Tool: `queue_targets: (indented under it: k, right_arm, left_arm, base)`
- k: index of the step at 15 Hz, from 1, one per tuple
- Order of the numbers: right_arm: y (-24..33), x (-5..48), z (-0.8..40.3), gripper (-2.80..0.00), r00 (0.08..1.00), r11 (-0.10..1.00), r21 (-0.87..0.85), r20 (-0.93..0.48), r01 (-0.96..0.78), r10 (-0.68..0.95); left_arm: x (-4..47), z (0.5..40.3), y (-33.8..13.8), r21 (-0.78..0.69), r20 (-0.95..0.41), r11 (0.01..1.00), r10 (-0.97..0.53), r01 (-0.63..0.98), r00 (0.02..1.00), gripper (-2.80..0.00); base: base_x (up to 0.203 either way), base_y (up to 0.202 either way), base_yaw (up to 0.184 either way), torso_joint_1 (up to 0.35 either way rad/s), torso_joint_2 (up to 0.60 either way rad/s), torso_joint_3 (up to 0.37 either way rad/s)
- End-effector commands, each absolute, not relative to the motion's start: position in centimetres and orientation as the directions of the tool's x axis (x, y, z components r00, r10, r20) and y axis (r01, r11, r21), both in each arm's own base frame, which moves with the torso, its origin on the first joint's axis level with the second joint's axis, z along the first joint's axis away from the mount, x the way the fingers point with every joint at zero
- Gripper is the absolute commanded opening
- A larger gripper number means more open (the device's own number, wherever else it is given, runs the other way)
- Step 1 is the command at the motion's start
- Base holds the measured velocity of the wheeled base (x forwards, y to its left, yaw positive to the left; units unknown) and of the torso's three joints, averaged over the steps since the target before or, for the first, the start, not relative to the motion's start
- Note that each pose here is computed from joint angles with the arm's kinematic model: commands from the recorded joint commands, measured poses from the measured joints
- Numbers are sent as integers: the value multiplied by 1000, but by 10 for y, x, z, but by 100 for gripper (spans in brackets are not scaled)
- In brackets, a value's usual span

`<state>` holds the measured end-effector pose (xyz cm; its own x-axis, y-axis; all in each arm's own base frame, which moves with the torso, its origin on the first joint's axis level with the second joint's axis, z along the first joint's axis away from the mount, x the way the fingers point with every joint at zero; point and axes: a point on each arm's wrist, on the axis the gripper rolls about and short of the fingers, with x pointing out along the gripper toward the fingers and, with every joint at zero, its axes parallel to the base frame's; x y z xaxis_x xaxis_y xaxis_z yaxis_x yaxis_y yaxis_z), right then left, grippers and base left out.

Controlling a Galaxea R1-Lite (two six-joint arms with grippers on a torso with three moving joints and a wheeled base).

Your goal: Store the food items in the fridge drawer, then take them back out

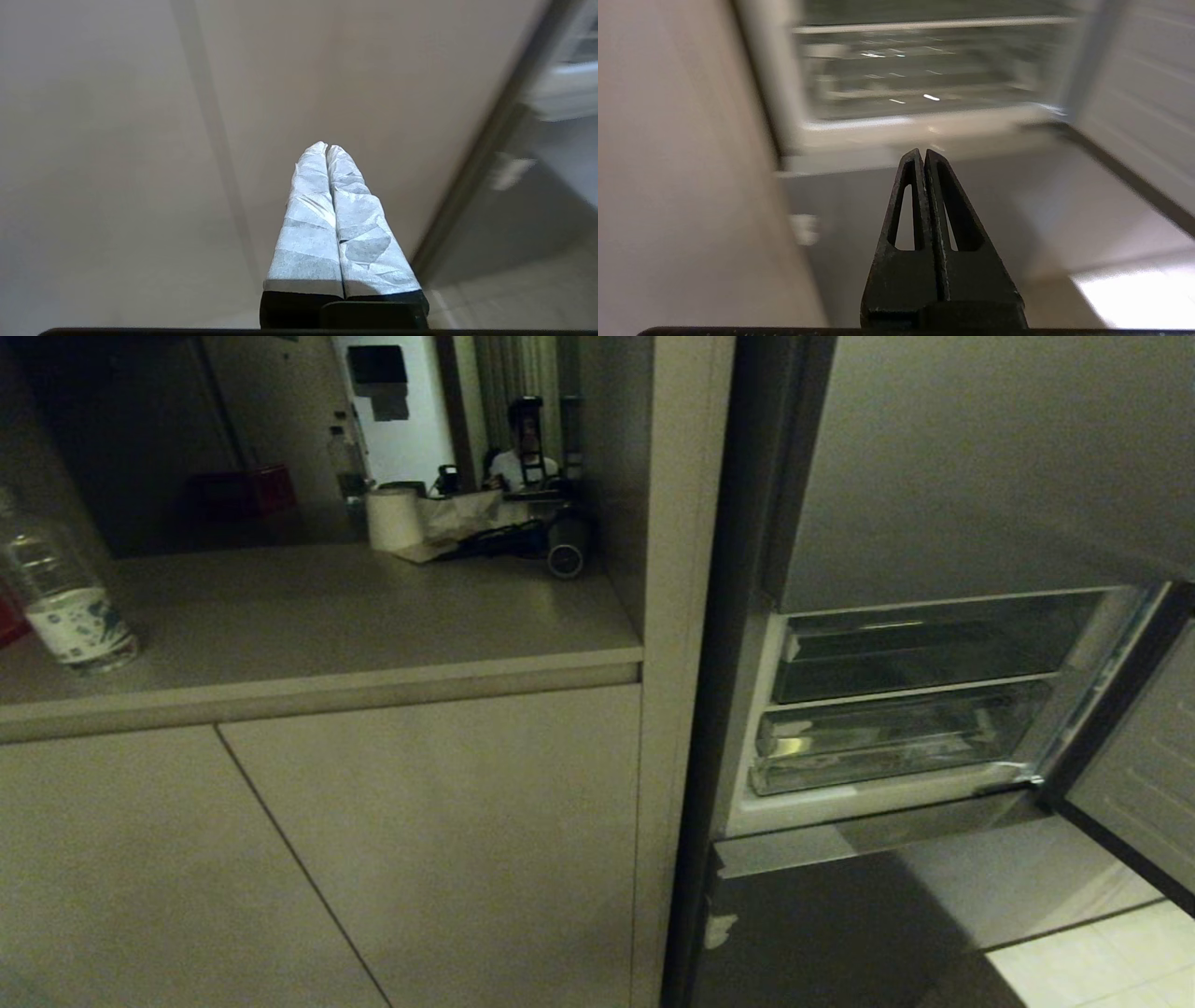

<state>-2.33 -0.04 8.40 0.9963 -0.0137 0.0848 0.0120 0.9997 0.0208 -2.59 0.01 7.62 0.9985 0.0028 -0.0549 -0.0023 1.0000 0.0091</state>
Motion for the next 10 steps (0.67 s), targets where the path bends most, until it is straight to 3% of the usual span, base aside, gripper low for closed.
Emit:
queue_targets:
  k: [1, 6, 10]
  right_arm:
    - [0, -21, 76, -280, 998, 1000, 22, 55, 13, -14]
    - [0, -21, 76, -280, 998, 1000, 22, 55, 13, -14]
    - [0, -21, 76, -280, 998, 1000, 22, 55, 13, -14]
  left_arm:
    - [-26, 76, 0, 11, -55, 1000, 3, -2, 998, -280]
    - [-26, 76, 0, 11, -56, 1000, 3, -2, 998, -280]
    - [-26, 76, 0, 11, -55, 1000, 3, -2, 998, -280]
  base:
    - [2, -6, 172, 2, 3, -2]
    - [2, -7, 155, 1, 3, 3]
    - [1, -1, 14, -121, 295, 157]
